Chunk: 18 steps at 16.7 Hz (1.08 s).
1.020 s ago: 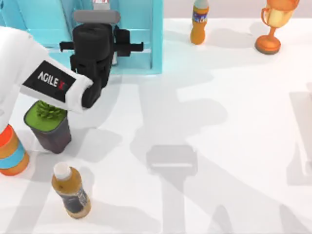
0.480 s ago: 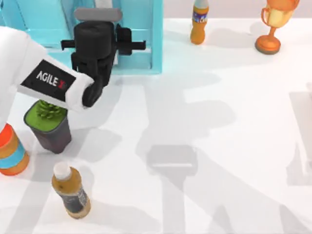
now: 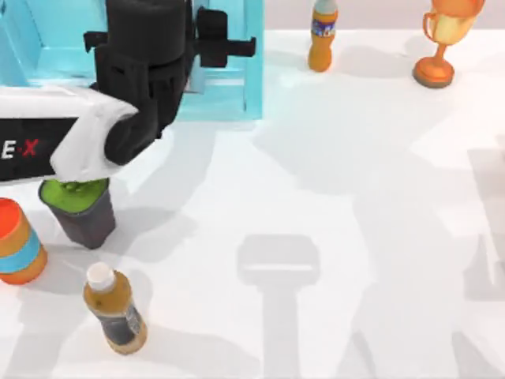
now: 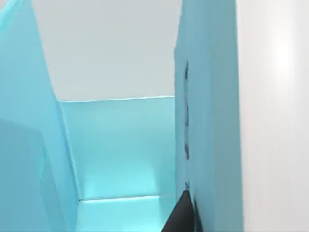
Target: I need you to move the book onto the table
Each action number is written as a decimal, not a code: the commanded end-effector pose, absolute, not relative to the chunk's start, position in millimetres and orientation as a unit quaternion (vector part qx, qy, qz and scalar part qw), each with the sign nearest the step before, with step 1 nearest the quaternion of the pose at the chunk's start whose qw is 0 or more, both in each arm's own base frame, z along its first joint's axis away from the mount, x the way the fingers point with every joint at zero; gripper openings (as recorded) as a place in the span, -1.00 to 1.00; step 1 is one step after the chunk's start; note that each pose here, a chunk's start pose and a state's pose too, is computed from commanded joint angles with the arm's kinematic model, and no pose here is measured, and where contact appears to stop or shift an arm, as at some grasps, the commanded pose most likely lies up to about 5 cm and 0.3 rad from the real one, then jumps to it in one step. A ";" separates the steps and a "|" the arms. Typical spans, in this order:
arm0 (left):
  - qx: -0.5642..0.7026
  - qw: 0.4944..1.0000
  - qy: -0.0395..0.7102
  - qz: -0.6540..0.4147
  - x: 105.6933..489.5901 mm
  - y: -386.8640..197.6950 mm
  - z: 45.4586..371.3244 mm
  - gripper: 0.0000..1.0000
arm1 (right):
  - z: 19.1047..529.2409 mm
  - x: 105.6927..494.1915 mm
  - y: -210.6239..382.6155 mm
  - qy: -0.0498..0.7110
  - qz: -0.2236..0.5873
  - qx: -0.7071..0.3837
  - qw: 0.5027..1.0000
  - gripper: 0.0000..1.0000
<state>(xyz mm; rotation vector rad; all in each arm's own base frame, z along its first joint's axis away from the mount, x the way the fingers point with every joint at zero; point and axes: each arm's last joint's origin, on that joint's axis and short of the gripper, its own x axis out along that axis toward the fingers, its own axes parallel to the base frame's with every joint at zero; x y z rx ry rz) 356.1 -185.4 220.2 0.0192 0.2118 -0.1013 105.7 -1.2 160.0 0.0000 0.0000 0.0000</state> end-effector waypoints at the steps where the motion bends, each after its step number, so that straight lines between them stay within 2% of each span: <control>1: 0.009 0.993 0.102 -0.050 339.1 -182.6 237.5 -1.00 | 160.0 105.7 -1.2 0.000 0.000 0.000 1.000 1.00; 4: 0.004 0.995 0.095 -0.042 291.8 -169.5 274.8 -1.00 | 160.0 105.7 -1.2 0.000 0.000 0.000 1.000 1.00; 8: 0.004 0.995 0.097 -0.029 254.2 -157.2 291.9 -1.00 | 160.0 105.7 -1.2 0.000 0.000 0.000 1.000 1.00; 18: -0.017 0.994 0.104 -0.019 250.4 -163.5 293.0 -1.00 | 160.0 105.7 -1.2 0.000 0.000 0.000 1.000 1.00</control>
